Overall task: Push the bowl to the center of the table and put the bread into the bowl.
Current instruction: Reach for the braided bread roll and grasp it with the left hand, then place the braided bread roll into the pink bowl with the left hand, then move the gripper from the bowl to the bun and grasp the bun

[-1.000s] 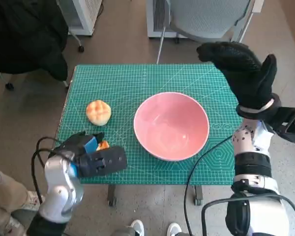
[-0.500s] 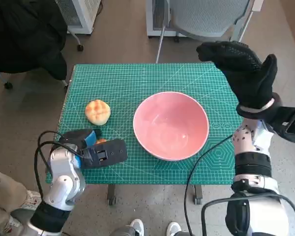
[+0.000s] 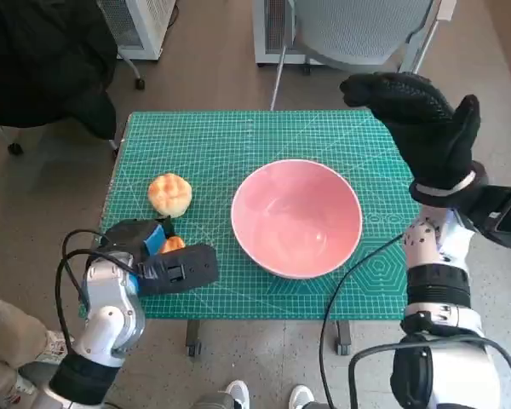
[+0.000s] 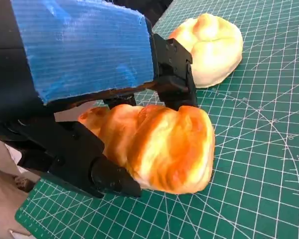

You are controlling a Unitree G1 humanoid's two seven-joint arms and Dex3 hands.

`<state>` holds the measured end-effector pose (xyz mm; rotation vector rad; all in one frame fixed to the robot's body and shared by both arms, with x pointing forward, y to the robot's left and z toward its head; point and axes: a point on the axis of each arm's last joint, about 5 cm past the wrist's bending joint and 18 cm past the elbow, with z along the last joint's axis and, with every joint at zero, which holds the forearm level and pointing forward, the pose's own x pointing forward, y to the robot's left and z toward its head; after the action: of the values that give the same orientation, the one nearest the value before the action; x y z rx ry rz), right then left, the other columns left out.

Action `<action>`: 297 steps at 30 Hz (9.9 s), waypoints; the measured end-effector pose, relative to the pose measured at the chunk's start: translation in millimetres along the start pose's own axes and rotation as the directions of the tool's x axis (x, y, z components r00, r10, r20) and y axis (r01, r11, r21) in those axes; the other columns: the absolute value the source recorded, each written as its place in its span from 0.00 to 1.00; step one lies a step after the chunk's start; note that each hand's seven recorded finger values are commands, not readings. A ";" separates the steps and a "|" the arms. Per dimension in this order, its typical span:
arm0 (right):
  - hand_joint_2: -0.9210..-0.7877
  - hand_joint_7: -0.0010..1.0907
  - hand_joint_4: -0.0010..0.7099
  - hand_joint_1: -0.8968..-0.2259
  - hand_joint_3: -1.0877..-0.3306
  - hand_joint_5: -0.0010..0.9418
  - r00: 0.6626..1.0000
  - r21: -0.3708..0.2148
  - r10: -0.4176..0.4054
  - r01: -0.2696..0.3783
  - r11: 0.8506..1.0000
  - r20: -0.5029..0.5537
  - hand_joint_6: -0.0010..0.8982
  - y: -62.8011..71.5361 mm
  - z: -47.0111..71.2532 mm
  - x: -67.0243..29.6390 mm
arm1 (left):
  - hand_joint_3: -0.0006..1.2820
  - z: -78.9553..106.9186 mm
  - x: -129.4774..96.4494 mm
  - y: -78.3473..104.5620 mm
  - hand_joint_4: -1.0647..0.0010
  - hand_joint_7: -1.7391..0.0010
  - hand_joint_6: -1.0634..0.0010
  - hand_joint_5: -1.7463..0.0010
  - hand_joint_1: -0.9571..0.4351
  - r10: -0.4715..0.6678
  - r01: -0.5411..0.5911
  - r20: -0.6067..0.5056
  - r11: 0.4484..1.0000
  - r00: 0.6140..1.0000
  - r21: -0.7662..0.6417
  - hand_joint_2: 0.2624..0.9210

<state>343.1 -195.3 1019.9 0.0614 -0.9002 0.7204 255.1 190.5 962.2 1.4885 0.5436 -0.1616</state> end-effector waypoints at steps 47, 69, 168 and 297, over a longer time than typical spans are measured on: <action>0.00 0.00 0.27 0.37 0.45 0.00 1.000 0.007 -0.003 0.003 1.000 0.000 0.27 0.9 -1.3 -0.5 | 0.19 57.8 -95.0 123.8 0.58 0.29 0.53 0.15 0.69 0.509 -0.479 0.393 0.859 0.766 -0.180 0.99; 0.00 0.00 0.26 0.37 0.43 0.00 1.000 -0.017 0.009 -0.008 1.000 0.024 0.26 -0.7 3.7 2.2 | 0.73 168.9 -50.0 153.5 0.63 0.95 0.67 0.00 0.97 0.169 -0.221 0.427 0.972 0.888 0.076 0.52; 0.00 0.01 0.24 0.36 0.49 0.00 1.000 0.061 0.002 0.000 0.998 -0.020 0.28 10.4 -10.4 -7.5 | 0.00 34.2 -55.7 149.1 1.00 1.00 0.85 1.00 0.52 0.219 -0.210 0.297 0.976 0.930 -0.061 0.62; 0.00 0.00 0.26 0.35 0.51 0.00 1.000 0.000 -0.001 0.001 1.000 -0.018 0.29 3.9 2.1 -3.9 | 0.04 28.9 79.3 75.2 0.72 0.98 0.75 0.42 0.66 -0.081 0.080 0.014 0.994 0.997 0.069 0.86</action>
<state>337.7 -195.2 1017.4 0.0555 -0.8832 0.7191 363.4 187.5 994.7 1.5307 0.5904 -0.2575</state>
